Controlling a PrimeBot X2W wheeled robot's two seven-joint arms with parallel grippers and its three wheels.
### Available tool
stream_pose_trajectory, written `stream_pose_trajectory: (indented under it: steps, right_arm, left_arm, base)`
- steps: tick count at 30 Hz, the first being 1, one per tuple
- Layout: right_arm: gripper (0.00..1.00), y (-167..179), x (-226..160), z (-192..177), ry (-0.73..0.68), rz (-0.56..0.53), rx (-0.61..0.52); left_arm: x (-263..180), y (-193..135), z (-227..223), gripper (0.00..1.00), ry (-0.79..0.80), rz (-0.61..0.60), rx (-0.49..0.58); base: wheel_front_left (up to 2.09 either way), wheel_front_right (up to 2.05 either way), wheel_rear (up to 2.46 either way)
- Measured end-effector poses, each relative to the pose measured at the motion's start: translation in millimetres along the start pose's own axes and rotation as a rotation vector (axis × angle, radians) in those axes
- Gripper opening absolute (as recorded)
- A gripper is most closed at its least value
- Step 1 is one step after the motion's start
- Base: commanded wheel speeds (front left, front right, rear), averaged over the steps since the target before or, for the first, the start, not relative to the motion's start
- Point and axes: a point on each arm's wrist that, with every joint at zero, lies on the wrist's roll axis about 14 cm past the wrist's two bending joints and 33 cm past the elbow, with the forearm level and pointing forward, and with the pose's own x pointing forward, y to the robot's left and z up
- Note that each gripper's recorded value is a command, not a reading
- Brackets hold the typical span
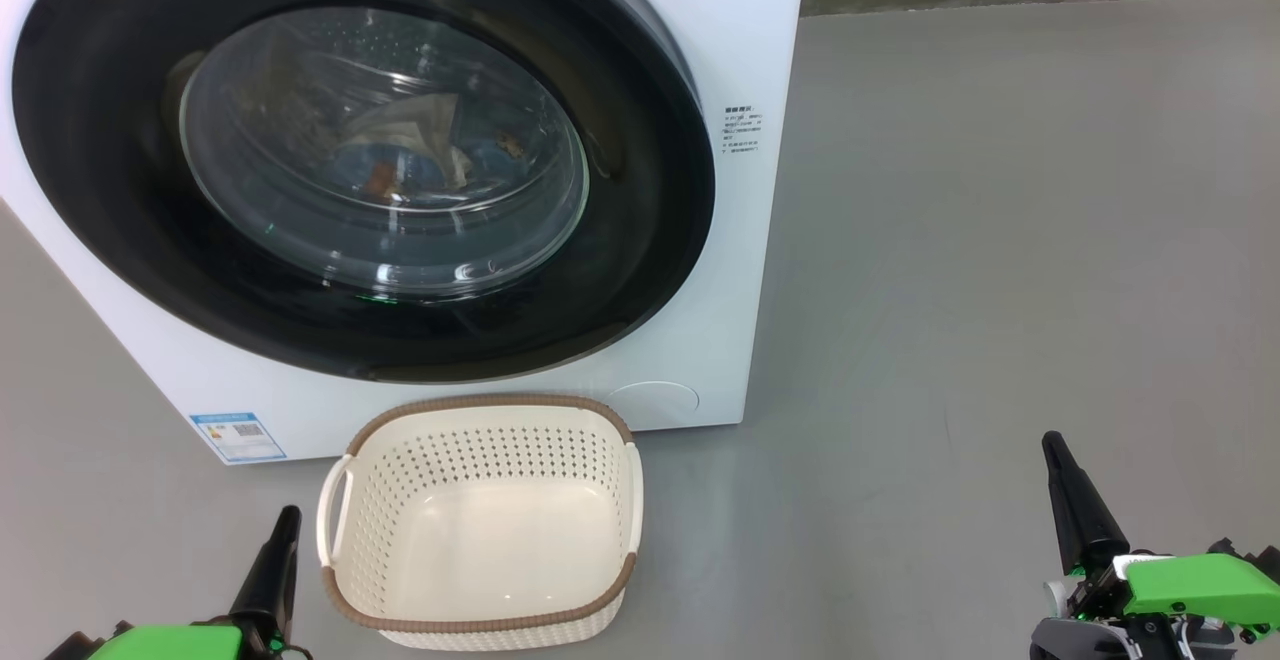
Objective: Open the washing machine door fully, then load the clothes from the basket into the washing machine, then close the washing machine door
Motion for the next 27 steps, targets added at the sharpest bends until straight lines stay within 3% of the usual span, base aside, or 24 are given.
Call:
stream_pose_trajectory:
  steps: [27]
  right_arm:
    - [0.00, 0.1, -0.2, 1.6, -0.008, 0.001, 0.015]
  left_arm:
    - [0.3, -0.4, 0.2, 0.00, -0.001, -0.001, -0.001]
  base:
    - [0.00, 0.00, 0.00]
